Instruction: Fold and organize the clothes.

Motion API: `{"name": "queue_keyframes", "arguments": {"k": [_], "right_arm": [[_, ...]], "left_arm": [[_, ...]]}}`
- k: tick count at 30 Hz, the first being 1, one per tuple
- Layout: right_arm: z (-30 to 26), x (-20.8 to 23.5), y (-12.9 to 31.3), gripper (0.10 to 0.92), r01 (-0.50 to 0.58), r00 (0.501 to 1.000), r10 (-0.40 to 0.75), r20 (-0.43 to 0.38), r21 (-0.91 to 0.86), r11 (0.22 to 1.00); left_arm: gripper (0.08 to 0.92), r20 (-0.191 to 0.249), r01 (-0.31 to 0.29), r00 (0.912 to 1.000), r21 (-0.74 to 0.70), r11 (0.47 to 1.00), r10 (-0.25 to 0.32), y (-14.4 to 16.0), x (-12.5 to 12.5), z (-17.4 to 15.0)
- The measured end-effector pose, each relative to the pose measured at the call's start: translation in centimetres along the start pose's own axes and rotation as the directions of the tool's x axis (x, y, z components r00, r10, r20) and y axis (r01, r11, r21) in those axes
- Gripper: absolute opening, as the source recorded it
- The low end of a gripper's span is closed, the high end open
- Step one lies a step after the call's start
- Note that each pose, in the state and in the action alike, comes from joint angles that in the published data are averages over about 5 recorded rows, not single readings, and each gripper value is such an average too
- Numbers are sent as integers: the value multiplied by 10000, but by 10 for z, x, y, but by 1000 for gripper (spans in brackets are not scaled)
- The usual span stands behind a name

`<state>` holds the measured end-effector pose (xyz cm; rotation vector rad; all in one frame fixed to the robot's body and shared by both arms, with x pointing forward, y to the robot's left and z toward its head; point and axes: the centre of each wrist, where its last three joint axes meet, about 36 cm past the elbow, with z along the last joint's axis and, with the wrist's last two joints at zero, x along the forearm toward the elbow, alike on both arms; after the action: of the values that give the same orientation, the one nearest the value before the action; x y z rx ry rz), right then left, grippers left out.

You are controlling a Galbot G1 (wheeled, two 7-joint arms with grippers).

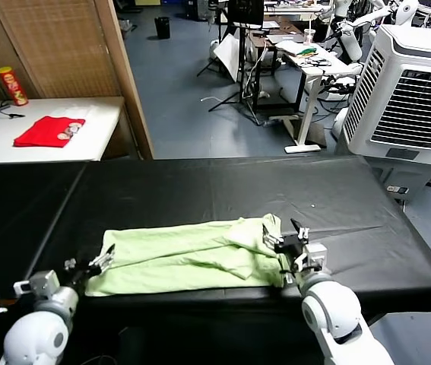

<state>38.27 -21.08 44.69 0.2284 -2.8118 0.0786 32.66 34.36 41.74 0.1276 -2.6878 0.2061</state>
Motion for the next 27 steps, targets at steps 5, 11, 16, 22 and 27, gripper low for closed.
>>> {"name": "queue_keyframes", "arguments": {"k": [5, 11, 16, 22, 27], "right_arm": [[0, 3, -1, 798, 2, 10000, -2, 4, 32, 10000], [-1, 4, 1, 798, 93, 10000, -94, 29, 13, 10000], [-2, 6, 2, 798, 173, 9998, -173, 50, 38, 9998], [-4, 9, 1, 798, 189, 9998, -190, 104, 65, 9998], [-5, 11, 3, 798, 167, 9997, -169, 151, 90, 9998]], "left_arm": [[733, -206, 143, 9997, 178, 9997, -139, 0, 2, 15], [640, -350, 148, 9993, 372, 9992, -135, -5, 5, 24], [546, -433, 170, 9990, 523, 9985, -148, -6, 4, 30], [282, -419, 258, 9988, 172, 9995, -251, -8, 3, 27], [168, -337, 384, 9986, -478, 9981, -400, -6, 2, 21]]}}
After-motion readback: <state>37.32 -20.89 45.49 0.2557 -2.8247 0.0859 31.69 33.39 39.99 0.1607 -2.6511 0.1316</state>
